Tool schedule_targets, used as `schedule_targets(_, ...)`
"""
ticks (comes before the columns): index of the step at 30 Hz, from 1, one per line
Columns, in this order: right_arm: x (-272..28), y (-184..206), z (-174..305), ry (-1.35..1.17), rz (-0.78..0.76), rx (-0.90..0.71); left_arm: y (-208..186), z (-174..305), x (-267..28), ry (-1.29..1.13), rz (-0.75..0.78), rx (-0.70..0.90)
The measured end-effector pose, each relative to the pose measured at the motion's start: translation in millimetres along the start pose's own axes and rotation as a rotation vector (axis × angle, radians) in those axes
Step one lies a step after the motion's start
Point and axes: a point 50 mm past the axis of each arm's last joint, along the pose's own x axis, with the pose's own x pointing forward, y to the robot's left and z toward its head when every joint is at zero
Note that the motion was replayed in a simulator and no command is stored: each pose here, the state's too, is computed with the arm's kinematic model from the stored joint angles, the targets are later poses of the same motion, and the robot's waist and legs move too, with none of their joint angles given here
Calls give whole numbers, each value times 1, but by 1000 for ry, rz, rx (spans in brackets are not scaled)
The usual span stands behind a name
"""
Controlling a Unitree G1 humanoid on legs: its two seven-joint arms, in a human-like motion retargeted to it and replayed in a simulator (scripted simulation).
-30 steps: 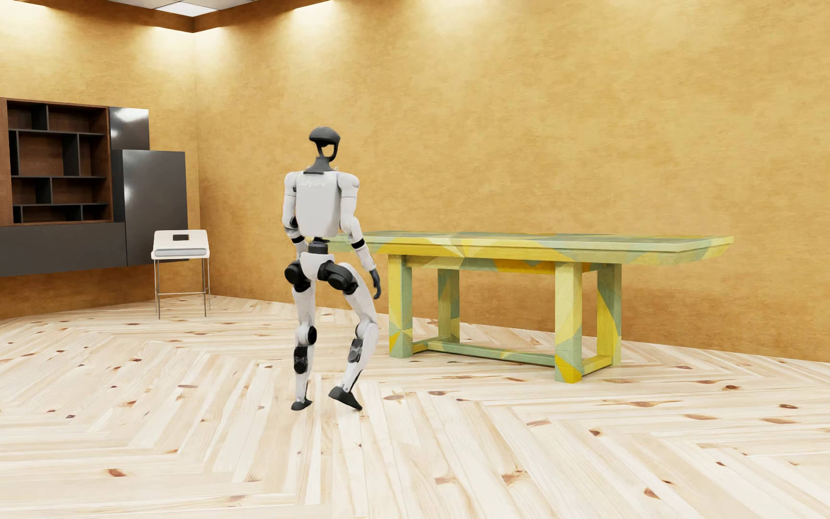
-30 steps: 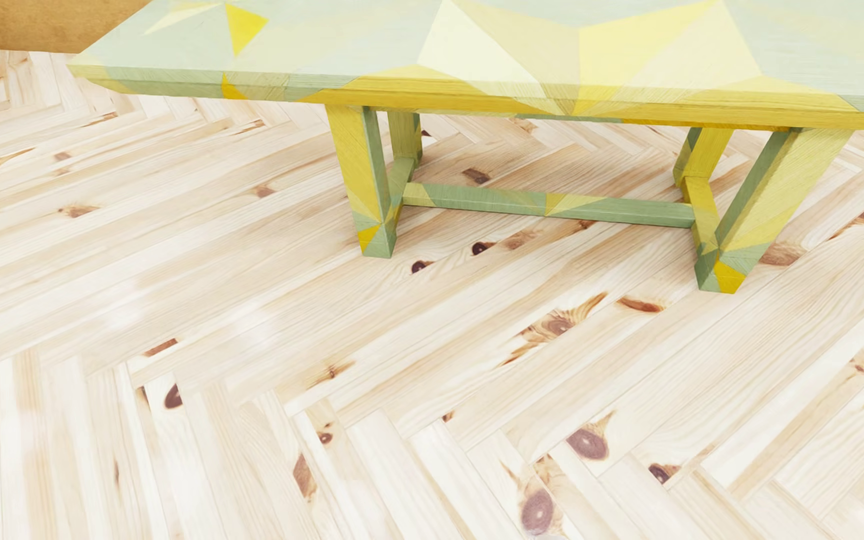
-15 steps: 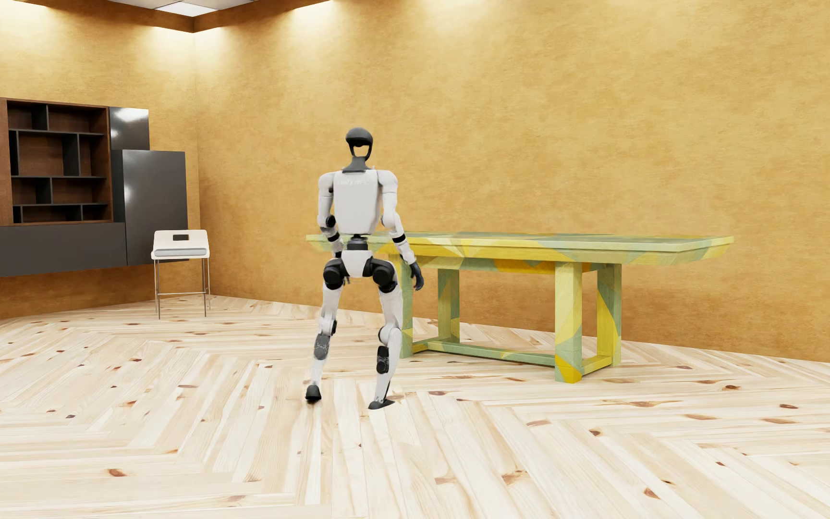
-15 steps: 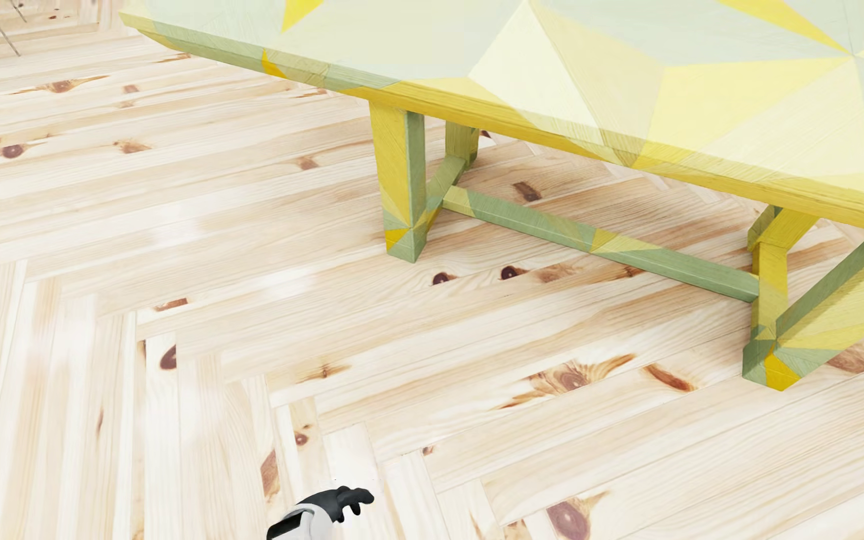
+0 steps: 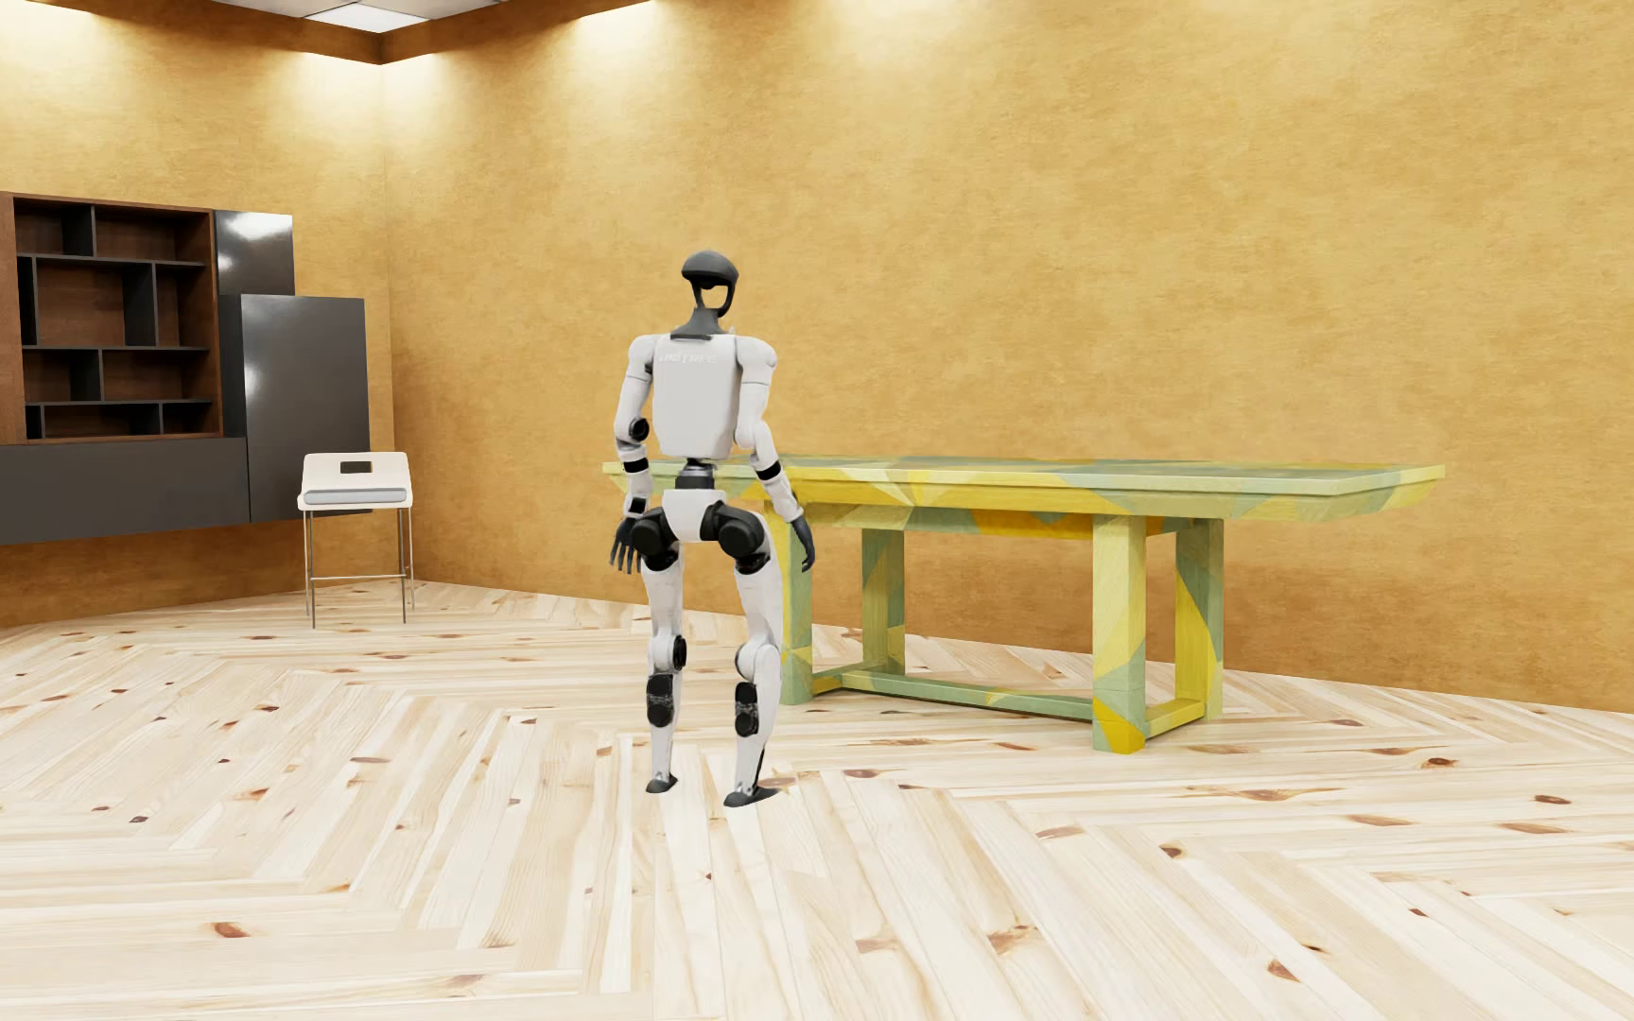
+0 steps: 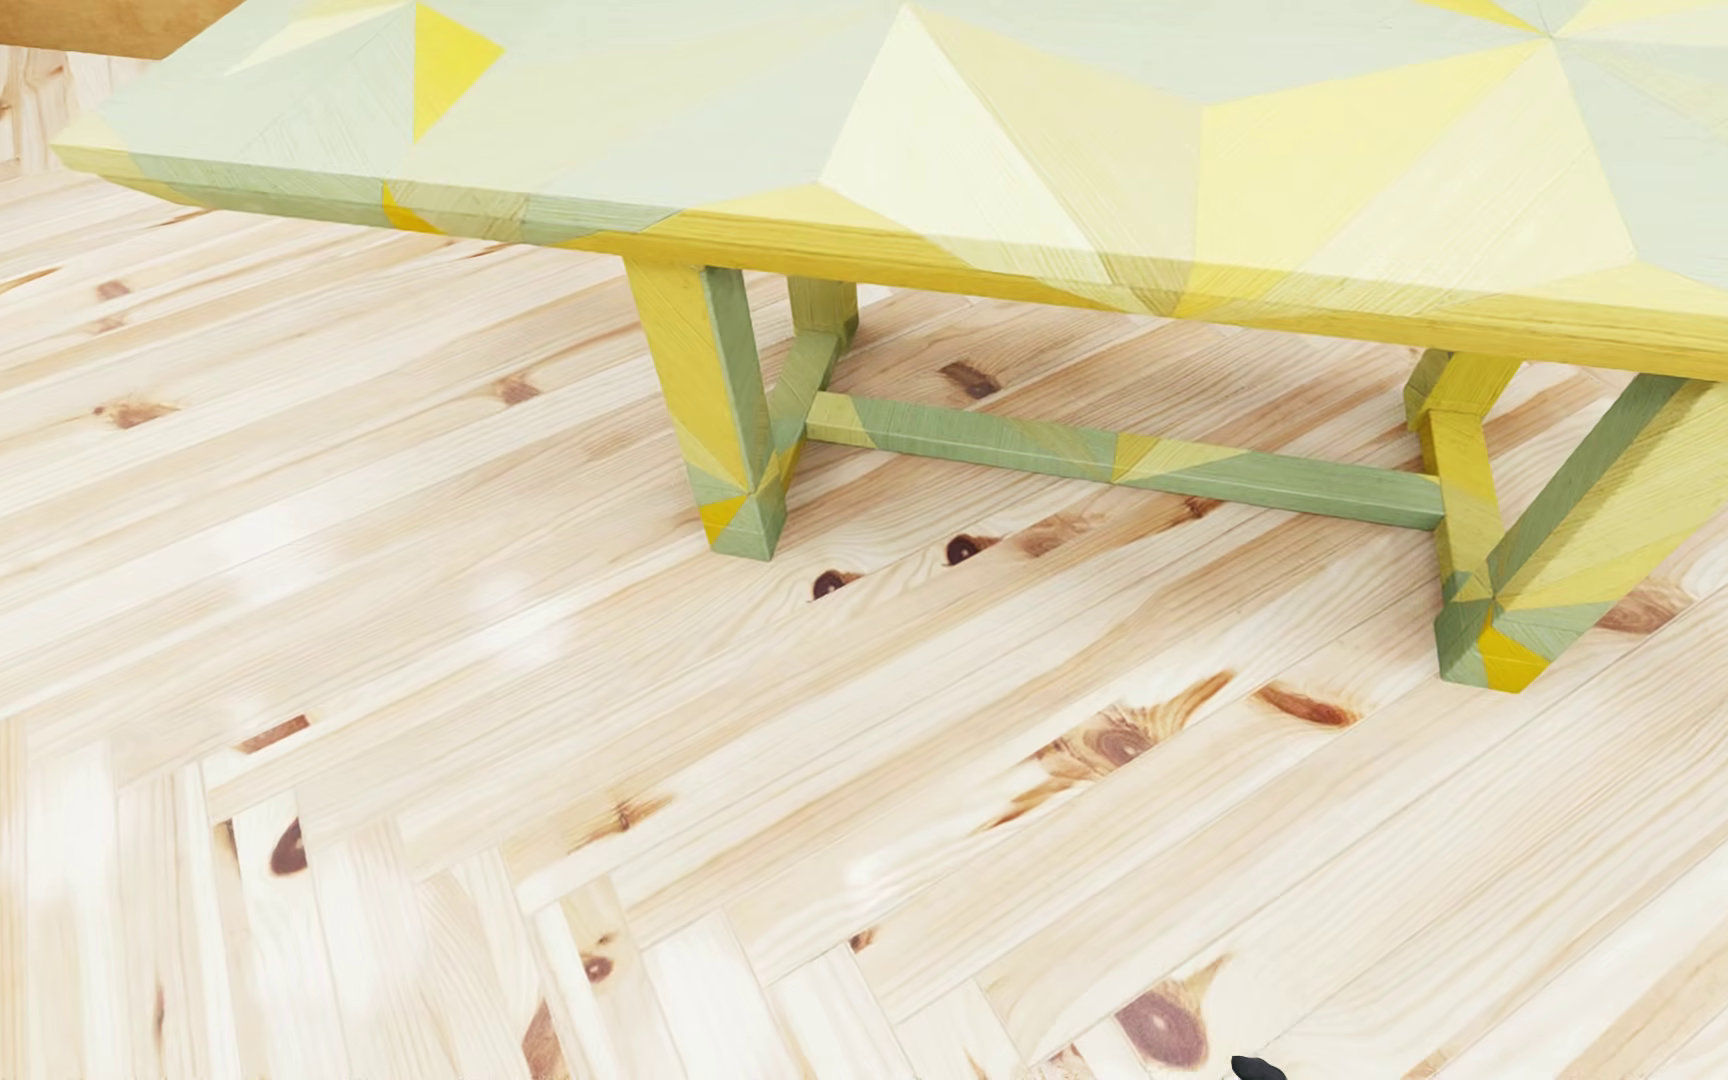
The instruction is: Walk towards the table
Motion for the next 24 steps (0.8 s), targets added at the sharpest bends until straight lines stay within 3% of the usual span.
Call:
schedule_targets(5, -5, 10, -45, 200, 54, -44, 53, 61, -16, -238, 322, -48)
schedule_targets(7, -7, 13, -49, 220, 69, 12, 73, 79, -24, -314, 368, 7)
schedule_targets(10, -8, 15, -45, 186, 85, -38, 100, 96, -33, -355, 414, 114)
schedule_targets(14, -3, 17, -23, 112, 110, -128, 109, 89, -36, -350, 484, -31)
schedule_targets(17, 1, 13, -1, 17, 85, -151, 88, 78, -28, -332, 426, -70)
schedule_targets(22, 0, 13, 10, -33, 79, -137, 26, 49, -7, -176, 164, 117)
schedule_targets(23, 0, 13, 8, -28, 83, -136, 15, 43, -5, -144, 111, 87)
schedule_targets(24, 0, 14, 7, -20, 87, -136, 8, 40, -4, -112, 78, -42)
